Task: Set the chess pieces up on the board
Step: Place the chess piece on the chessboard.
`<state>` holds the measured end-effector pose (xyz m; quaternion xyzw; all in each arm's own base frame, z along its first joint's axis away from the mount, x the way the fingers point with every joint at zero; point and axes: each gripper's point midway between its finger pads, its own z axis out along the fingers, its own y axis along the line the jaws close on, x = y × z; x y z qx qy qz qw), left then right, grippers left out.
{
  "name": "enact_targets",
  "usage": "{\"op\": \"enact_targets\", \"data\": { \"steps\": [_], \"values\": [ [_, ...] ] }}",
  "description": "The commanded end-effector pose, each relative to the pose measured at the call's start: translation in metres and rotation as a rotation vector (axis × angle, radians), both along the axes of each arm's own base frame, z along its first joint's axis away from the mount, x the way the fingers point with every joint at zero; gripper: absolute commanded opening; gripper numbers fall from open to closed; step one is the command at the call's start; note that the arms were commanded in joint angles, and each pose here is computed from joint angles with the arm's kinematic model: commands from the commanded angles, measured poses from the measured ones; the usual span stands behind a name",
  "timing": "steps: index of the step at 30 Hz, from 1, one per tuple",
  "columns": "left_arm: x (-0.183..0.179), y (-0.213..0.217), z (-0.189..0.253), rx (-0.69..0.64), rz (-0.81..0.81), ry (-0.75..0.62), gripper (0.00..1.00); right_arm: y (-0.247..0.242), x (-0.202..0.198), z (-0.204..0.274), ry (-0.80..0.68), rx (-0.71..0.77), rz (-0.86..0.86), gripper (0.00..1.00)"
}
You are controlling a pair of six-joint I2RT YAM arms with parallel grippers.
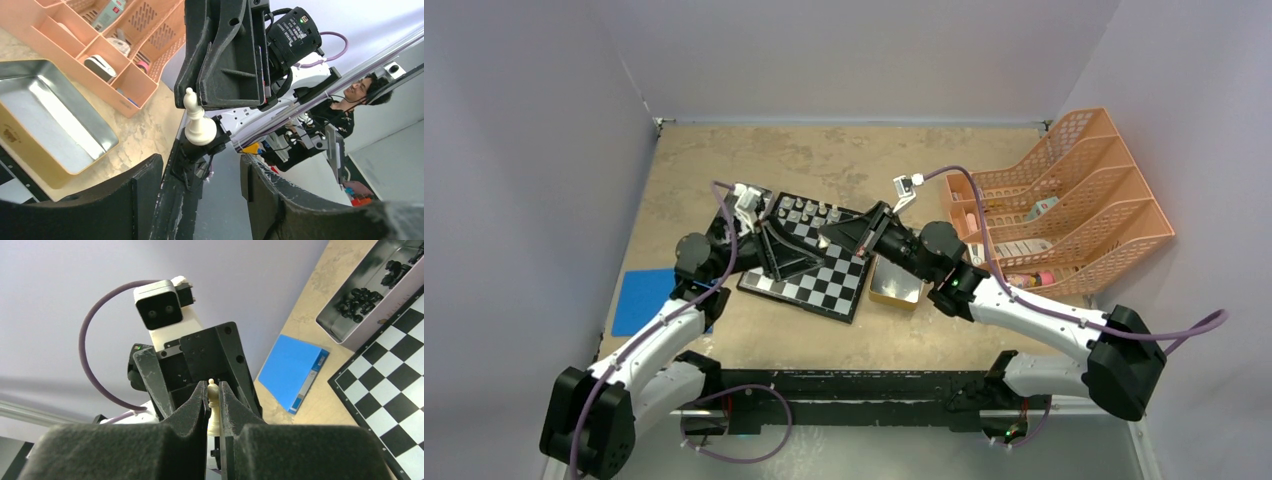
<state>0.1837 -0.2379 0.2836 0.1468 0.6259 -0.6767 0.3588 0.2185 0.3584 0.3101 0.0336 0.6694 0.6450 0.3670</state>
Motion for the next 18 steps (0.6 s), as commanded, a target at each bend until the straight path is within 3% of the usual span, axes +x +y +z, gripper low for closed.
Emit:
{"op": "enact_targets", "data": {
  "steps": [1, 8, 18],
  "values": [
    [0.001, -0.014, 0.03, -0.046, -0.021, -0.082, 0.56, -0.003, -0.002, 0.039, -0.049, 0.127, -0.008, 0.06],
    [0.001, -0.029, 0.04, -0.07, -0.012, -0.085, 0.46, -0.005, -0.009, 0.04, -0.055, 0.156, 0.002, 0.06],
    [0.004, -0.017, 0.053, -0.102, 0.113, -0.104, 0.36, -0.011, -0.009, 0.047, -0.074, 0.161, -0.022, 0.06]
  ]
}}
